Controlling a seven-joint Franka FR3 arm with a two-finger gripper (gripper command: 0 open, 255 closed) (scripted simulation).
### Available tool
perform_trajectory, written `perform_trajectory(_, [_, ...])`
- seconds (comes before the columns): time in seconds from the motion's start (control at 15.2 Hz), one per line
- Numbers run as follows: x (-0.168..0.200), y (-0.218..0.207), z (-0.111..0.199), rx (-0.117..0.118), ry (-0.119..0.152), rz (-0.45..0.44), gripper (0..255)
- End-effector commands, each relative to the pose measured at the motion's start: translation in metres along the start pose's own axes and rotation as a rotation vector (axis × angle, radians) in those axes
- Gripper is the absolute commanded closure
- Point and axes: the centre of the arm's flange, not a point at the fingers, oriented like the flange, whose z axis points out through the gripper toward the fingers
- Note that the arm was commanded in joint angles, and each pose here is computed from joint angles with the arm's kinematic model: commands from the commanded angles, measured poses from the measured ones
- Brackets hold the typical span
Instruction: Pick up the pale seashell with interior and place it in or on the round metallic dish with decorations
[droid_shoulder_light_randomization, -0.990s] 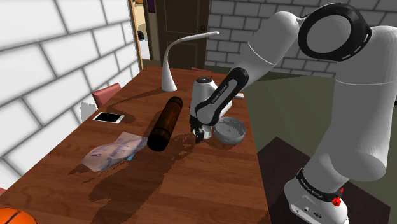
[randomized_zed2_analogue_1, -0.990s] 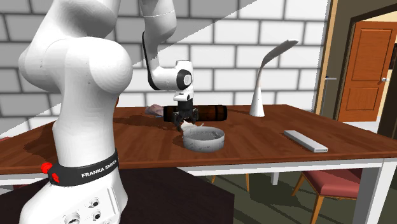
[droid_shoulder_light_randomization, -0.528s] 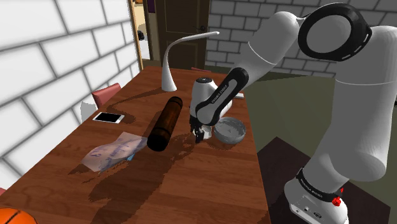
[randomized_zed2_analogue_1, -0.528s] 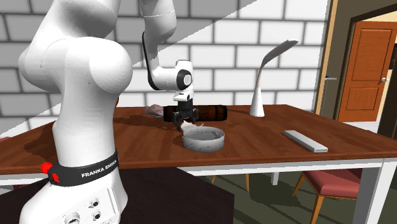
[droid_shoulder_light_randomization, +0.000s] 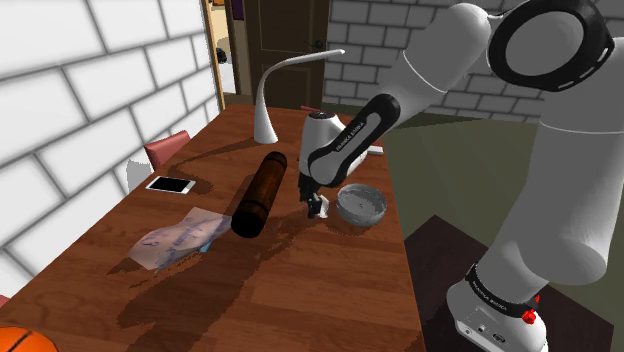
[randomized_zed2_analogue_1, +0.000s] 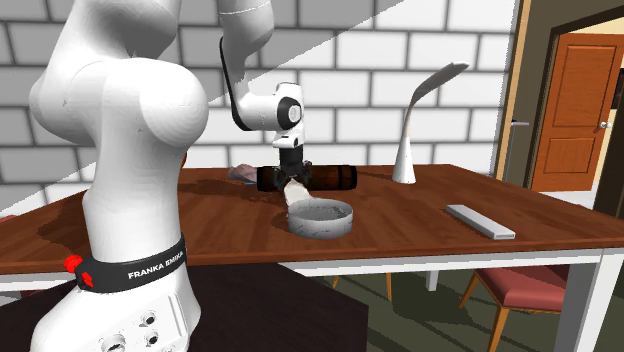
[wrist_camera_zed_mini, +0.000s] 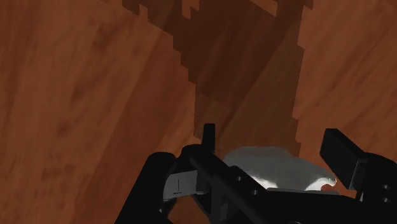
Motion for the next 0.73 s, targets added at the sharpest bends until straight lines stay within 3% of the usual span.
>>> perform_trajectory(0.0, [-0.001, 0.0, -0.01, 0.0, 0.0, 0.0, 255])
perform_trajectory(0.46, [-0.003, -0.003, -0.037, 0.0, 0.0, 0.0, 255])
perform_trajectory(0.53, [-0.003, -0.003, -0.037, 0.0, 0.0, 0.0, 0])
perform_trajectory(0.66, [0.009, -0.002, -0.028, 0.02, 0.083, -0.108, 0])
